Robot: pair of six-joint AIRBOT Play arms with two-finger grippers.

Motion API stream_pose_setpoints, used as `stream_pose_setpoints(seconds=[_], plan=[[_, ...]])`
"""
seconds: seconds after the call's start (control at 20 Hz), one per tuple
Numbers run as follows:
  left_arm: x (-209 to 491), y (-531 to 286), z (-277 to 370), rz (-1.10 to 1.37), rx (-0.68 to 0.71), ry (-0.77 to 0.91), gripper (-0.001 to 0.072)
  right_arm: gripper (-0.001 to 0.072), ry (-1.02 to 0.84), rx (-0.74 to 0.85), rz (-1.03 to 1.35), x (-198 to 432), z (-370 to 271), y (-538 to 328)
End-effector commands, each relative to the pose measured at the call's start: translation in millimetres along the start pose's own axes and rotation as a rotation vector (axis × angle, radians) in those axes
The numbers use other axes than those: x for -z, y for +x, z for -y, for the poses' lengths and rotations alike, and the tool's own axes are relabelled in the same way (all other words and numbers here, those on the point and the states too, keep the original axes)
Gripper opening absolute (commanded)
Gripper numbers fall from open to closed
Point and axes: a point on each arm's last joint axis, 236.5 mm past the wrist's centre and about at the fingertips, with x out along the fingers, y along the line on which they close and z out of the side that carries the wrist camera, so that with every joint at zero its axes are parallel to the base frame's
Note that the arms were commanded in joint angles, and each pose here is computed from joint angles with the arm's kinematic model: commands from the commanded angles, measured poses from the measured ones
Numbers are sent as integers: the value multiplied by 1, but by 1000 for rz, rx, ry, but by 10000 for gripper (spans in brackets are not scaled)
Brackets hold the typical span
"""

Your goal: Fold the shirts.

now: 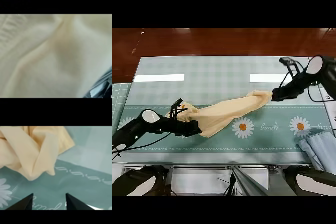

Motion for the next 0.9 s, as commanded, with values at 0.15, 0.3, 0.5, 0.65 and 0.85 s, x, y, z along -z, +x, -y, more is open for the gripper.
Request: stream_pose_setpoints(seconds=[0.15, 0.3, 0.5, 0.65, 0.85], plan=[[11, -27, 34, 34, 77, 111, 27, 498, 98, -188, 58, 38, -35, 24], [4, -48, 58, 101, 122, 147, 28, 499, 141, -314, 15, 57, -63, 34], [-11, -63, 77, 158, 140, 190, 28, 499, 144, -465, 58, 61, -120, 56], [-23, -72, 86, 201, 147, 208, 27, 498, 78, -418, 129, 53, -142, 71], [-30, -80, 95, 230, 156, 228, 27, 498, 169, -415, 224, 28, -144, 69]])
